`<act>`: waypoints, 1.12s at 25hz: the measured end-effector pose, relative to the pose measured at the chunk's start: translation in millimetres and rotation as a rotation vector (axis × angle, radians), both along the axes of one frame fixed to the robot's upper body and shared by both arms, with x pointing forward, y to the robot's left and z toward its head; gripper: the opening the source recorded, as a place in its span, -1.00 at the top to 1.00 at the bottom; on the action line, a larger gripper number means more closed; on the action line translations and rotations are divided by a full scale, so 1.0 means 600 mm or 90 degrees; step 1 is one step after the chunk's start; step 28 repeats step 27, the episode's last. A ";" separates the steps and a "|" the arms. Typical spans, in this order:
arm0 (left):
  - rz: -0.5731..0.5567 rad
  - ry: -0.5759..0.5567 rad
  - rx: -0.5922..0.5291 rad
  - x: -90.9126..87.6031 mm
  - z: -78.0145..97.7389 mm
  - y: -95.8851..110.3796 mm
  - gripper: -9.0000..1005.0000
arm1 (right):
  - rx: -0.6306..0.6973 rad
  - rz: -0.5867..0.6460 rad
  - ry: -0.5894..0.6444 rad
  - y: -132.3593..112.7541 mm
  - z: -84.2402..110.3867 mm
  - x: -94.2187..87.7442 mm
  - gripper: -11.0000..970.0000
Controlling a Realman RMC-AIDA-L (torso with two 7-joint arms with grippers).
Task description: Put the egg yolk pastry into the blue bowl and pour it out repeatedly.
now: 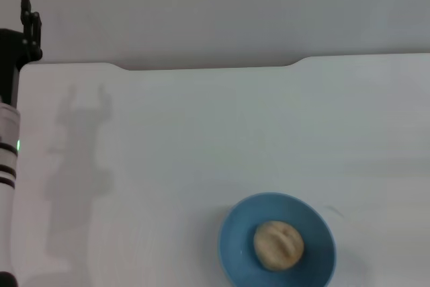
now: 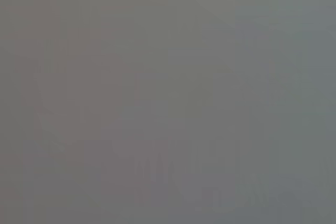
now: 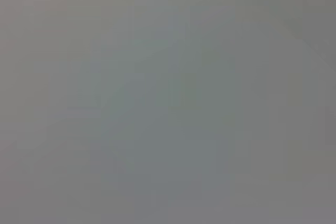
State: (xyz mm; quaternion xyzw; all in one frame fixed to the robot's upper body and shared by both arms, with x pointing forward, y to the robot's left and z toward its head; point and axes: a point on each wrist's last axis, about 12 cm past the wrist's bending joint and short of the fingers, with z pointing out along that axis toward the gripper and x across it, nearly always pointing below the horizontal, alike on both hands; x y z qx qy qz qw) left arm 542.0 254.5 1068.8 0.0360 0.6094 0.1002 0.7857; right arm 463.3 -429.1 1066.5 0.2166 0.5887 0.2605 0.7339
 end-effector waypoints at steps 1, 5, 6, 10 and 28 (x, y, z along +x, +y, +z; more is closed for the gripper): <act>-0.017 0.018 -0.046 0.000 -0.010 0.007 -0.14 | -0.073 -0.043 0.009 0.004 -0.015 -0.008 -0.06; -0.037 0.044 -0.088 -0.001 -0.024 0.014 -0.15 | -0.206 -0.108 0.033 0.023 -0.041 -0.013 -0.06; -0.044 0.050 -0.096 -0.001 -0.027 0.015 -0.15 | -0.252 -0.131 0.046 0.033 -0.052 -0.016 -0.06; -0.084 0.088 -0.125 -0.008 -0.047 0.020 -0.15 | -0.405 -0.217 0.104 0.075 -0.085 -0.018 -0.06; -0.087 0.123 -0.135 -0.055 -0.082 0.040 -0.15 | -0.375 -0.182 0.167 0.146 -0.112 0.014 -0.06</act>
